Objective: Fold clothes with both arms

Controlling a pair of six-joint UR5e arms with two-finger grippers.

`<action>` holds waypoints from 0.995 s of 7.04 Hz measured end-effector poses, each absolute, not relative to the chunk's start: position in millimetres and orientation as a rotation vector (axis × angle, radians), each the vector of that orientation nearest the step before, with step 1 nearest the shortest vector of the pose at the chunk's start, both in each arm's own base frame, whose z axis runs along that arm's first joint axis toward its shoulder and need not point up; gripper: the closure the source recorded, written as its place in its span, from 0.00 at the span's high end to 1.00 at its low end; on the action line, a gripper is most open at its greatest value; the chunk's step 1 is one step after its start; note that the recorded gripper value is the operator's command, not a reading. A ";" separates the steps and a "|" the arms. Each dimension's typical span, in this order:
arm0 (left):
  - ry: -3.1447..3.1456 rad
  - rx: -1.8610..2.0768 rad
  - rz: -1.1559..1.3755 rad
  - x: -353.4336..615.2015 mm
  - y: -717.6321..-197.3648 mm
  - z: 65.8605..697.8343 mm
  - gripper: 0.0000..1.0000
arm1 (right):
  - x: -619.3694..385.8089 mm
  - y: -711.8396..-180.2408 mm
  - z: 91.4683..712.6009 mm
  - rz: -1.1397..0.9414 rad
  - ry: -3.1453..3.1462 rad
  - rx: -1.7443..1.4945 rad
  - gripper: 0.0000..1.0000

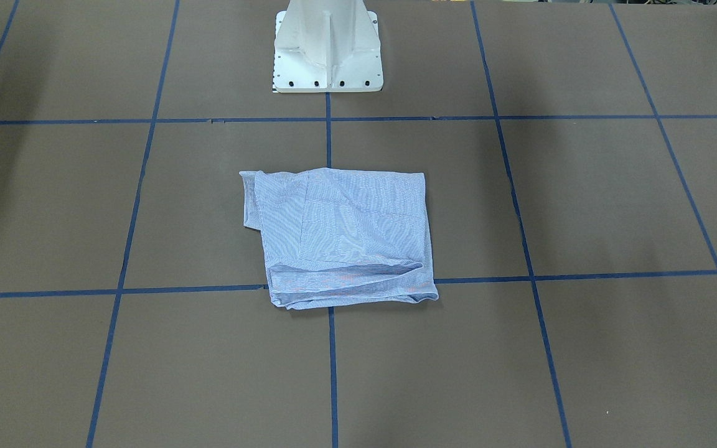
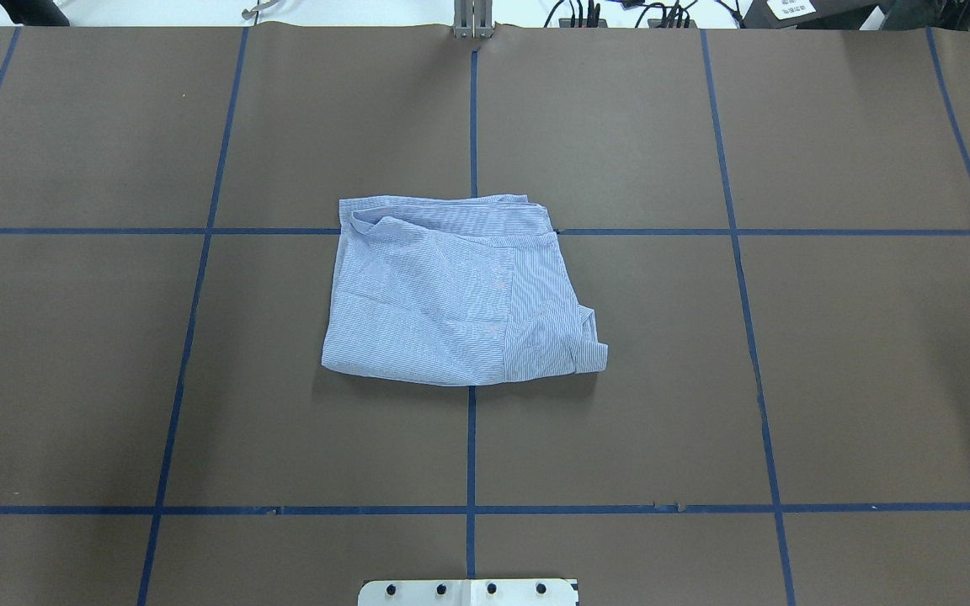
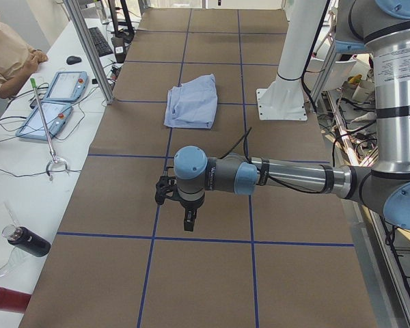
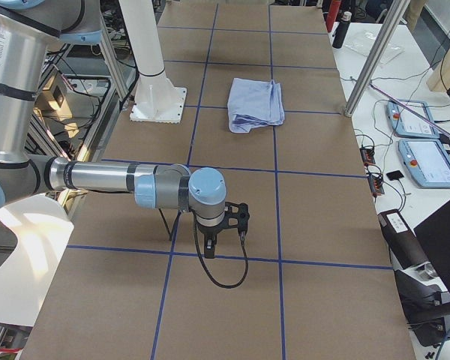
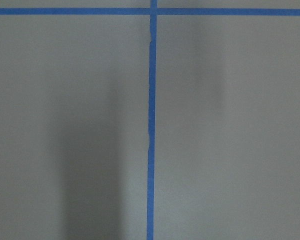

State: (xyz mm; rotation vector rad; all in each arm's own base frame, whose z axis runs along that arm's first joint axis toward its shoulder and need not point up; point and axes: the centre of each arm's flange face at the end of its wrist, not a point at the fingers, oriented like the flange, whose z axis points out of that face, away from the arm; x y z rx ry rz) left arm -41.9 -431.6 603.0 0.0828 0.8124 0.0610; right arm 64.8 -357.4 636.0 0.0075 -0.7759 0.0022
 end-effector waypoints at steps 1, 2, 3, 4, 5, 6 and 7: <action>0.813 0.086 0.063 -41.7 -431.7 600.9 1.00 | 64.5 -357.8 635.0 0.002 -0.777 0.009 1.00; 0.814 0.089 0.064 -41.6 -431.9 599.6 1.00 | 64.1 -358.3 634.0 0.000 -0.778 0.012 1.00; 0.814 0.090 0.065 -41.7 -431.8 599.2 1.00 | 62.6 -359.1 632.5 -0.006 -0.779 0.014 1.00; 0.813 0.088 0.064 -41.9 -431.7 600.2 1.00 | 60.5 -359.8 630.9 -0.013 -0.779 0.015 1.00; 0.813 0.083 0.061 -41.9 -431.3 602.8 1.00 | 59.3 -360.2 629.6 -0.017 -0.779 0.016 1.00; 0.812 0.079 0.060 -42.0 -430.7 604.5 1.00 | 58.8 -360.4 628.8 -0.019 -0.779 0.017 1.00; 0.812 0.073 0.056 -42.2 -429.2 607.0 1.00 | 57.8 -361.0 626.6 -0.023 -0.780 0.021 1.00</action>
